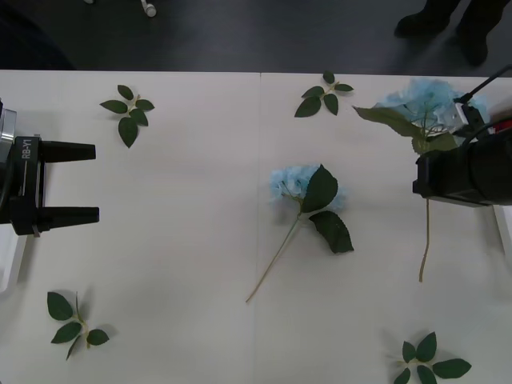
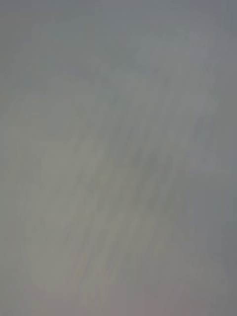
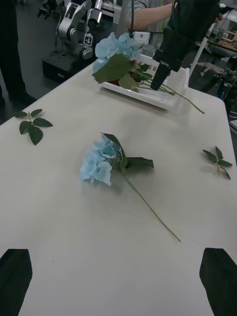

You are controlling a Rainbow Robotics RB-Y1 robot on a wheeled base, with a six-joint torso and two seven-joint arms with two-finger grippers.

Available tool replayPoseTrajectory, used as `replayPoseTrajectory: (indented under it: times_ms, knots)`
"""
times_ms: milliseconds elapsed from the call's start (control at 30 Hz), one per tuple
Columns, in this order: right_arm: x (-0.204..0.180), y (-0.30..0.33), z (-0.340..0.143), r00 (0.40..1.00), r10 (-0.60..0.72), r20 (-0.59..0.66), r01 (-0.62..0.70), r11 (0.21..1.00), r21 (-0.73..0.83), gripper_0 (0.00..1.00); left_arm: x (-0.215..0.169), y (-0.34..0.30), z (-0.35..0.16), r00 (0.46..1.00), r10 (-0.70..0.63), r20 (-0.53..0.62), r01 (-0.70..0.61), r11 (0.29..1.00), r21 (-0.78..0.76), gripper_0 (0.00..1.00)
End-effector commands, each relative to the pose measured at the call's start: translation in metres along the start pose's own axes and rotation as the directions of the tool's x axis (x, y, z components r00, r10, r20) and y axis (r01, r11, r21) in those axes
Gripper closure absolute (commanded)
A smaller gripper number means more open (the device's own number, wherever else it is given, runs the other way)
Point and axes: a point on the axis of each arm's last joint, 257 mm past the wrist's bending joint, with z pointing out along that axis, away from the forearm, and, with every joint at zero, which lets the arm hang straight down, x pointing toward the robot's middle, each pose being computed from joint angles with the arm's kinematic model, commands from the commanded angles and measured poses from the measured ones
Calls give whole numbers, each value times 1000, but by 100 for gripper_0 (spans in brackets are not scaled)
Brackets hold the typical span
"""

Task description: Put the red flowers into the right box and the blue flowers into the left box

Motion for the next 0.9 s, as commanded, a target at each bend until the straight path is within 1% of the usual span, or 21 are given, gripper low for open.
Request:
replayPoseTrajectory:
  times_ms: [33,200,333,400,467,567,667,767,800,900]
  knots:
    - [-23,17,-42,981,-184,62,187,981,-49,100,-14,3,0,1000,21,16,-21,1000,6,0]
    - [-34,29,-76,952,-289,103,300,947,-117,100,-14,-1,-1,1000,11,28,-11,1000,13,0]
    - [-41,41,-96,905,-395,156,418,894,-161,100,-14,-2,1,999,1,41,-1,1000,12,0]
    - [-46,49,-102,872,-448,195,481,859,-178,100,-15,-3,2,999,-5,54,4,1000,12,0]
    - [-50,58,-106,828,-507,239,552,812,-188,100,-16,-4,3,997,-15,75,14,1000,10,0]
    - [-53,70,-111,780,-554,293,617,760,-205,100,-17,-6,4,995,-22,97,21,1000,11,0]
    - [-56,82,-116,703,-615,357,702,678,-215,100,-19,-8,4,994,-19,106,18,1000,15,0]
    - [-54,95,-122,634,-650,420,768,592,-244,100,-21,-9,4,993,-20,116,18,1000,20,0]
    - [-54,98,-124,620,-654,434,780,574,-249,100,-21,-9,4,993,-19,116,17,1000,21,0]
    - [-52,109,-131,555,-662,504,829,487,-273,100,-23,-10,4,992,-21,124,18,1000,25,0]
